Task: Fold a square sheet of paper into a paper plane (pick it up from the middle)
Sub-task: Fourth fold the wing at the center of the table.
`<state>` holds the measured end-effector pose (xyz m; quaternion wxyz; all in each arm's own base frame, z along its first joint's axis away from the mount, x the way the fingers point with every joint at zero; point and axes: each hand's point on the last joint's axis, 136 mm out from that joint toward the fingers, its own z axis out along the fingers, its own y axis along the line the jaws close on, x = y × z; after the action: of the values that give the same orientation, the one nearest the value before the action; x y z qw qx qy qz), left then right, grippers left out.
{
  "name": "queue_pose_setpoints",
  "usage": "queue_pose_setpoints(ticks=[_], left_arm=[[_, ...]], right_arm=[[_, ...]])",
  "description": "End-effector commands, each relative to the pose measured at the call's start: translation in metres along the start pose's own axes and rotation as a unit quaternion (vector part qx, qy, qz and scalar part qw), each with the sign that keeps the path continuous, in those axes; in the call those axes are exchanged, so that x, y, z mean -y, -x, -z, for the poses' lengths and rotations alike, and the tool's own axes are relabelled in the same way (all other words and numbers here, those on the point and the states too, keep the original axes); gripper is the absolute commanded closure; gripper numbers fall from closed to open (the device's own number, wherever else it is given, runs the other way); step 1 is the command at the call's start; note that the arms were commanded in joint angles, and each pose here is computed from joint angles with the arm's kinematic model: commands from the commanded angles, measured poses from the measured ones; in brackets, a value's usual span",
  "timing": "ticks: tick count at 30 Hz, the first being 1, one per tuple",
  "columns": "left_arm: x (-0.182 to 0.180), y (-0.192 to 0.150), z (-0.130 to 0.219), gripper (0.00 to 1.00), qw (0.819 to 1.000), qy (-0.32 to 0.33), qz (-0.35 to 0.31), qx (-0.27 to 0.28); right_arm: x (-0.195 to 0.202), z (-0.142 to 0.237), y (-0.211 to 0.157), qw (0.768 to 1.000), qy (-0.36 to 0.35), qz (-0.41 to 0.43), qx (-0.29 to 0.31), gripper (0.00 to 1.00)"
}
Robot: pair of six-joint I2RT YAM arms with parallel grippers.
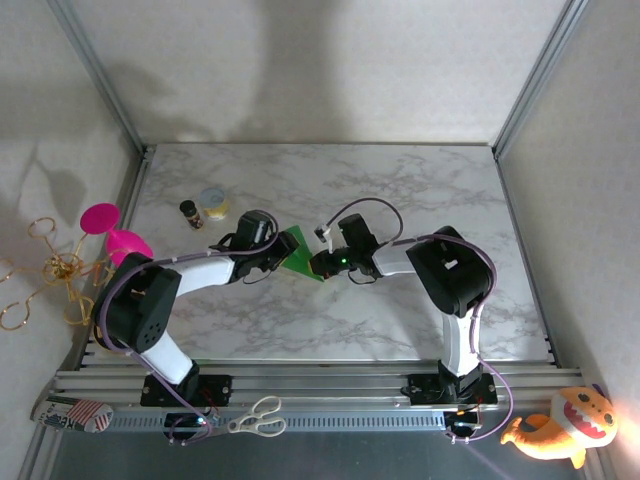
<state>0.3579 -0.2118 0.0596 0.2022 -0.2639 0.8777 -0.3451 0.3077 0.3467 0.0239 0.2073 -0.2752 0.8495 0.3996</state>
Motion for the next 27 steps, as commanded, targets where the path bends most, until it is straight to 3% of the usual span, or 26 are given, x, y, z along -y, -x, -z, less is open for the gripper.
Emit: queue_pose_setpoints(ticks=[1, 8, 14, 27], left_arm=[[0.012, 0.005, 0.005, 0.60, 0.999, -0.042, -0.018, 0.013], [0.026, 0.003, 0.001, 0.77, 0.993, -0.114, -0.033, 0.007], [0.027, 0.000, -0.008, 0.85, 0.988, -0.150, -0.034, -0.004], [0.015, -0.005, -0.026, 0.90, 0.988, -0.154, -0.021, -0.019]], right_arm=[[0.009, -0.008, -0.024, 0.998, 0.004, -0.055, -0.044, 0.93], [0.011, -0.009, -0.027, 0.994, 0.022, -0.090, -0.055, 0.92], [0.012, -0.010, -0.029, 0.992, 0.025, -0.104, -0.063, 0.91], [0.016, -0.012, -0.033, 0.990, 0.017, -0.117, -0.075, 0.85]])
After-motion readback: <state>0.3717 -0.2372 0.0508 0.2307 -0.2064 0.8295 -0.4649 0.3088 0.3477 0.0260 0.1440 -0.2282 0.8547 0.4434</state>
